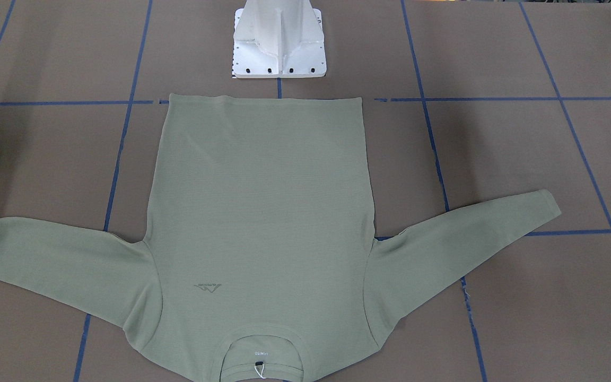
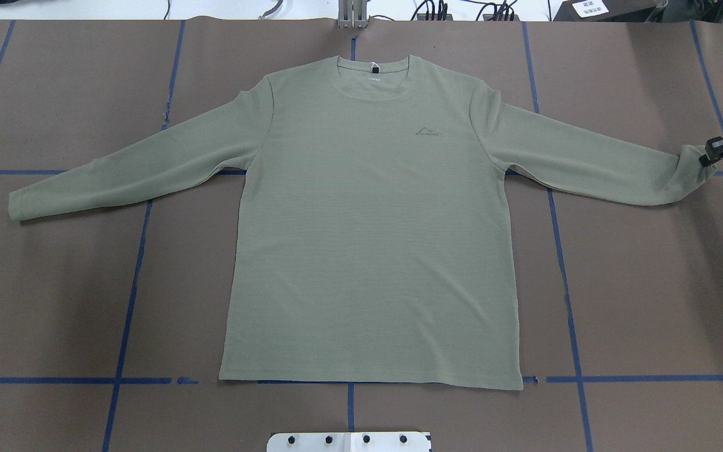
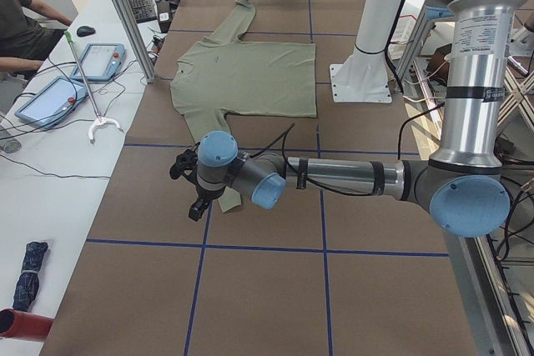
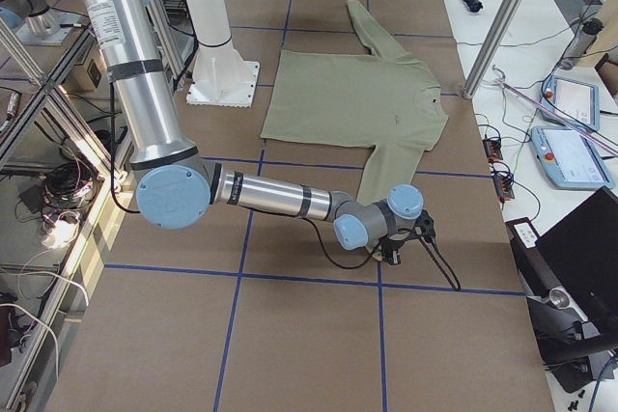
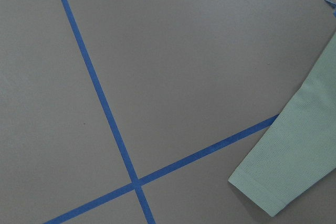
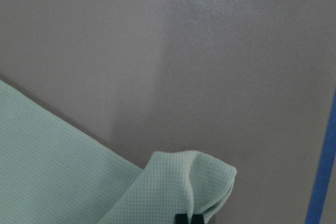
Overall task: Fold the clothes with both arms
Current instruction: 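Carry the held sleeve across the shirt body toward the other sleeve, then release the sleeve on the shirt and withdraw the right gripper, then grasp the cuff of the other sleeve with the left gripper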
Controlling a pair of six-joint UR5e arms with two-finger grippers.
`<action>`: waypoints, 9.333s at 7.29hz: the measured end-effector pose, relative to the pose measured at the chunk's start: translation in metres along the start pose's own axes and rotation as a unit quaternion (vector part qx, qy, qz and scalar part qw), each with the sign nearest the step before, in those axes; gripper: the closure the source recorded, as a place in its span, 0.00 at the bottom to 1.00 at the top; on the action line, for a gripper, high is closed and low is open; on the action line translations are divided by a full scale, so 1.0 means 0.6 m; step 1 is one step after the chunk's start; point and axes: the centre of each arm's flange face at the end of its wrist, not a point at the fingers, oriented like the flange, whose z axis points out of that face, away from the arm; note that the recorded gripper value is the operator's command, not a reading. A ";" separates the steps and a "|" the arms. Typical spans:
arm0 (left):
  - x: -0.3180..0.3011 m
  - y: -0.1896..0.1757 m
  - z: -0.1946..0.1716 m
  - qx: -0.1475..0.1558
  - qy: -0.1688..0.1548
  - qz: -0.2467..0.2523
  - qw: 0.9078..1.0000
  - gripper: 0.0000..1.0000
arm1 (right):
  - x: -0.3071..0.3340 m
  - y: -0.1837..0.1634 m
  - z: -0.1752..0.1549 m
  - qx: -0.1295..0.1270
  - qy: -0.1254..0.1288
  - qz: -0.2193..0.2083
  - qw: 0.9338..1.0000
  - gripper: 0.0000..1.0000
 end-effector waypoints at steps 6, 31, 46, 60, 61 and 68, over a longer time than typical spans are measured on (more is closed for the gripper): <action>0.006 -0.005 -0.006 0.004 0.000 0.004 1.000 0.00 | -0.175 -0.119 -0.126 0.009 -0.072 0.049 0.996 1.00; 0.234 0.050 0.174 0.071 0.003 -0.223 0.972 0.00 | -0.864 -0.234 -0.176 0.048 -0.032 0.144 0.988 0.00; 0.233 0.095 0.301 0.069 -0.069 -0.296 0.950 0.00 | -0.436 -0.061 -0.204 -0.022 0.008 0.090 0.996 0.00; 0.283 0.120 0.310 0.048 -0.053 -0.297 0.952 0.13 | -0.442 -0.063 -0.213 -0.018 0.003 0.090 0.996 0.00; 0.282 0.121 0.310 0.048 -0.054 -0.298 0.952 0.14 | -0.442 -0.063 -0.214 -0.018 0.003 0.090 0.996 0.00; 0.277 0.117 0.302 0.056 -0.056 -0.300 0.951 0.74 | -0.442 -0.060 -0.216 -0.017 0.002 0.094 0.995 0.00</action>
